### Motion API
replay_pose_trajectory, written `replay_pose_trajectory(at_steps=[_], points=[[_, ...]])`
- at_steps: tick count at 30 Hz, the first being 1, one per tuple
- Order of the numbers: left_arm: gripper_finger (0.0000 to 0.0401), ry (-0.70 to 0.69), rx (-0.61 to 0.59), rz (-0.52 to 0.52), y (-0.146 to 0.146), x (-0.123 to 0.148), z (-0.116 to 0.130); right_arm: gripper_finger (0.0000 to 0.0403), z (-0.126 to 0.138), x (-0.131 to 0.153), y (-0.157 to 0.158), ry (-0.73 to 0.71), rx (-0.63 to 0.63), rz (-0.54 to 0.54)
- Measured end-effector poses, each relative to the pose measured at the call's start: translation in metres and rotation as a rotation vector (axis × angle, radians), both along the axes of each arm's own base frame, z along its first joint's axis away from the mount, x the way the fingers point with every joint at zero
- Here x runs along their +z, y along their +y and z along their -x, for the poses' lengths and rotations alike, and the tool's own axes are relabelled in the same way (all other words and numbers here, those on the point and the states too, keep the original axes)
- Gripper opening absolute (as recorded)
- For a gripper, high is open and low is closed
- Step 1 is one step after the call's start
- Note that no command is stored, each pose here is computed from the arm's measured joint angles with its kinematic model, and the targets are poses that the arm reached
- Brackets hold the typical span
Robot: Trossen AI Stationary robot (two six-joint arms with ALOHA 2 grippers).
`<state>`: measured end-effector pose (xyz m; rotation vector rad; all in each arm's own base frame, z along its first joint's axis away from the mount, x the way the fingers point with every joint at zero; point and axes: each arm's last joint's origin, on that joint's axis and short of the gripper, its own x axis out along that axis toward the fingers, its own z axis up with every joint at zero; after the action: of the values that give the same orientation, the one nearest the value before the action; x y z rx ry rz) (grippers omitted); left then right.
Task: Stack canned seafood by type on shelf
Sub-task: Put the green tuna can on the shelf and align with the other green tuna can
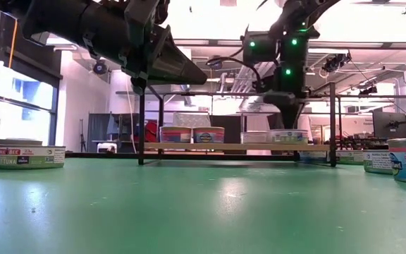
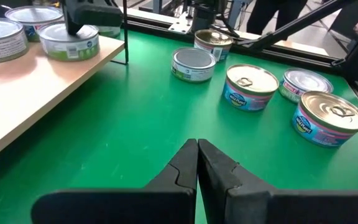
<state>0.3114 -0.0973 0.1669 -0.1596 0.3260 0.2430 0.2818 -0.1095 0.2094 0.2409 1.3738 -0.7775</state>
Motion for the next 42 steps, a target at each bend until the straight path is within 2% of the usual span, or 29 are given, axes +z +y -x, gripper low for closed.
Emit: replay_pose_trajectory(at_steps=[9,13,18,23,30,39,42], points=[[0.0,-0.001,0.008,-0.002,0.0,0.0,0.0,0.0002,0.001,0.005,0.005,-0.018,0.012,-0.005],[0.0,-0.001,0.008,-0.001,0.0,0.0,0.0,0.0002,0.001,0.005,0.008,-0.027,0.02,-0.051],[0.0,-0.001,0.01,-0.002,0.0,0.0,0.0,0.0002,0.01,0.005,0.011,0.048,-0.009,-0.108],[0.0,-0.002,0.011,-0.002,0.0,0.0,0.0,0.0002,0.016,0.005,0.011,0.118,-0.038,-0.072],[0.0,-0.002,0.011,-0.002,0.0,0.0,0.0,0.0002,0.018,0.005,0.011,0.14,-0.055,-0.049],[0.0,-0.002,0.011,-0.002,0.0,0.0,0.0,0.0002,0.003,0.022,0.018,0.069,0.015,0.009],[0.0,-0.002,0.011,-0.002,0.0,0.0,0.0,0.0002,-0.003,0.021,0.02,0.018,0.066,-0.02]])
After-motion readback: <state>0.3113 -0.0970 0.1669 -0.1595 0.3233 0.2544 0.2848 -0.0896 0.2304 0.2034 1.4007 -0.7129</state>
